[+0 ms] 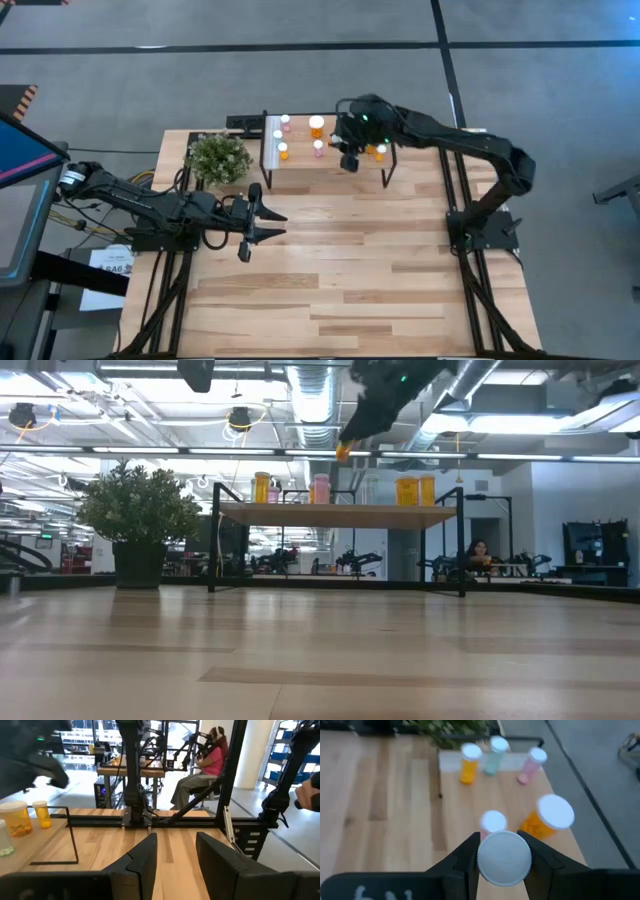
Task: Pick and place medicine bottles onto shelf by color
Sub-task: Put the small orange pill bottle on the shelf
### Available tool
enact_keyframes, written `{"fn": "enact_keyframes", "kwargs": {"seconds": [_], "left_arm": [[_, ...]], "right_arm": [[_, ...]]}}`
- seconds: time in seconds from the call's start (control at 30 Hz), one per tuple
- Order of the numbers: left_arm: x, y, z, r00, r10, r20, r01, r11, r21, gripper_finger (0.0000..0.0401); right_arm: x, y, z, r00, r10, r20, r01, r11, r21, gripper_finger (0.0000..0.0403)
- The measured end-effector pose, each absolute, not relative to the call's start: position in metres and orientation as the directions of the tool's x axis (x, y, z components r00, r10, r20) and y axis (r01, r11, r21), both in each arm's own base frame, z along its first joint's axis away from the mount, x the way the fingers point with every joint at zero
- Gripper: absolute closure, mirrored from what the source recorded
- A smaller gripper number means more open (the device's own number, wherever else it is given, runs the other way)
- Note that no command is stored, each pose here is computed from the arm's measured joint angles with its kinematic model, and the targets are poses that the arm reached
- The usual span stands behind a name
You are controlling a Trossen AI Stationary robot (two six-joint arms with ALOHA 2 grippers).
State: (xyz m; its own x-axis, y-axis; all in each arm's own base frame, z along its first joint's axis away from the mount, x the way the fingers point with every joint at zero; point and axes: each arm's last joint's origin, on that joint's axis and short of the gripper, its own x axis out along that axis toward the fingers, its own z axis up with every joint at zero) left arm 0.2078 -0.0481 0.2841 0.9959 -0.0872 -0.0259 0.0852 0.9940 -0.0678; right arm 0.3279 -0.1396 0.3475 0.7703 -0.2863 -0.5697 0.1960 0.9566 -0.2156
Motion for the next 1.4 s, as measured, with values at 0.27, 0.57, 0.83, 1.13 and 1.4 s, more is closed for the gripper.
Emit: {"fn": "enact_keyframes", "kwargs": {"seconds": [0.27, 0.57, 0.83, 1.13, 1.4], "left_arm": [[0.208, -0.048, 0.282, 0.995, -0.086, -0.048, 0.083, 0.994, -0.064, 0.0278], [0.208, -0.048, 0.280, 0.994, -0.083, -0.072, 0.079, 0.995, -0.060, 0.0278], [0.207, -0.048, 0.279, 0.994, -0.078, -0.082, 0.073, 0.996, -0.057, 0.0278], [0.207, -0.048, 0.278, 0.994, -0.076, -0.083, 0.072, 0.996, -0.057, 0.0278], [0.207, -0.048, 0.278, 0.994, -0.076, -0.084, 0.072, 0.996, -0.057, 0.0278]], "right_arm": [[0.342, -0.182, 0.329, 0.696, -0.284, -0.659, 0.197, 0.959, -0.205, 0.0263], [0.352, -0.199, 0.306, 0.653, -0.251, -0.714, 0.171, 0.968, -0.183, 0.0265], [0.350, -0.201, 0.296, 0.606, -0.229, -0.762, 0.157, 0.973, -0.168, 0.0253], [0.351, -0.201, 0.297, 0.615, -0.234, -0.753, 0.157, 0.972, -0.174, 0.0222], [0.350, -0.204, 0.301, 0.632, -0.249, -0.734, 0.172, 0.968, -0.181, 0.0192]]}}
